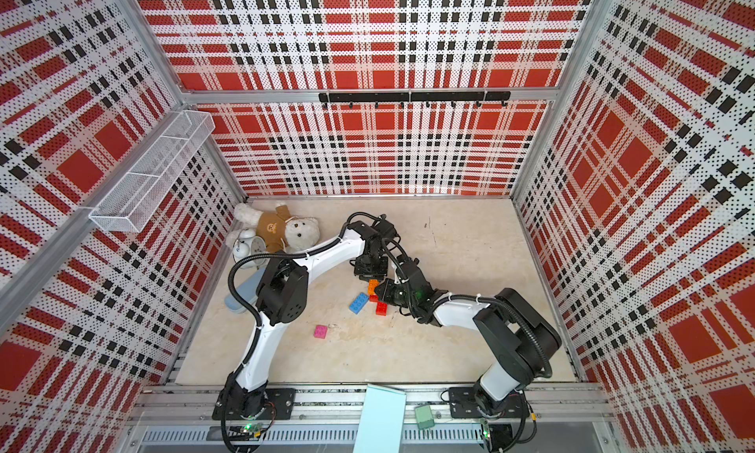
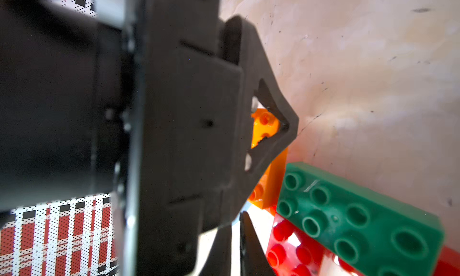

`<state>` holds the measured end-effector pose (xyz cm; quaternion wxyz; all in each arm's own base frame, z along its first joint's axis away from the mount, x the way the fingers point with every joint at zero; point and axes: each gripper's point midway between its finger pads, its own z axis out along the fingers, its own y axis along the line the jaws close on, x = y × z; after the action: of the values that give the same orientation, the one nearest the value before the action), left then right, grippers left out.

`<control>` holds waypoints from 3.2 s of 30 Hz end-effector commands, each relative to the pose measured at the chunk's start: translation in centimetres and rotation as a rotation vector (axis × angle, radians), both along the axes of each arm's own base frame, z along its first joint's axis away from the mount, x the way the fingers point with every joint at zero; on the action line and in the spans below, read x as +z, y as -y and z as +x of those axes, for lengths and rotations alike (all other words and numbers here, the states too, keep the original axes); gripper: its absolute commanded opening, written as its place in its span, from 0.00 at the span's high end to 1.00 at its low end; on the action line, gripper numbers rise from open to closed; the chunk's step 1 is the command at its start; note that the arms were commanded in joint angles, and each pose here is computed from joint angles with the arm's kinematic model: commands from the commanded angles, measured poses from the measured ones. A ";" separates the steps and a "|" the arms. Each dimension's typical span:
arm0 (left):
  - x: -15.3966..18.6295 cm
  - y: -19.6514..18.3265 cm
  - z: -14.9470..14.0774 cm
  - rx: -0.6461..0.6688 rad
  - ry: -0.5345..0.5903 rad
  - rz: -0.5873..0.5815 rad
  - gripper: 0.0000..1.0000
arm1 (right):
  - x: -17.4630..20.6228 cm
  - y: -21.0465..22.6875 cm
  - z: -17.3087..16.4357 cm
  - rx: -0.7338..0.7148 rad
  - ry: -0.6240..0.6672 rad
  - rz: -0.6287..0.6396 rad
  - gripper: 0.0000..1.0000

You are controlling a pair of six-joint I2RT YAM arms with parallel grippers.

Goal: Assemble a small pinwheel with lego
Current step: Assemble the lego brick with the lego brick.

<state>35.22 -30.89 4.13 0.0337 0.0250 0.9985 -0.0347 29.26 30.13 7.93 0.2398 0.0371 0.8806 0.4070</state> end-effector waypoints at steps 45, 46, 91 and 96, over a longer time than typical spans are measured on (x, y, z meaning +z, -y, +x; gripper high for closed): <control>1.6 0.7 0.8 0.000 0.164 0.011 0.74 | -2.6 0.0 0.2 -0.048 -0.050 -0.186 0.93; 1.7 0.7 0.9 -0.001 0.171 0.007 0.74 | -2.7 -0.1 0.2 -0.044 -0.050 -0.188 0.92; 2.2 0.0 0.4 0.058 0.155 -0.068 0.56 | -6.1 1.7 -1.0 -0.096 -0.166 -0.335 0.95; 2.5 0.0 0.6 0.060 0.150 -0.091 0.50 | -5.2 1.4 -0.7 -0.090 -0.148 -0.325 0.95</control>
<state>35.81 -30.50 4.65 0.0994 -0.0049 0.9936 -0.0538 29.93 30.30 5.37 0.2268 0.0668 0.9256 0.2956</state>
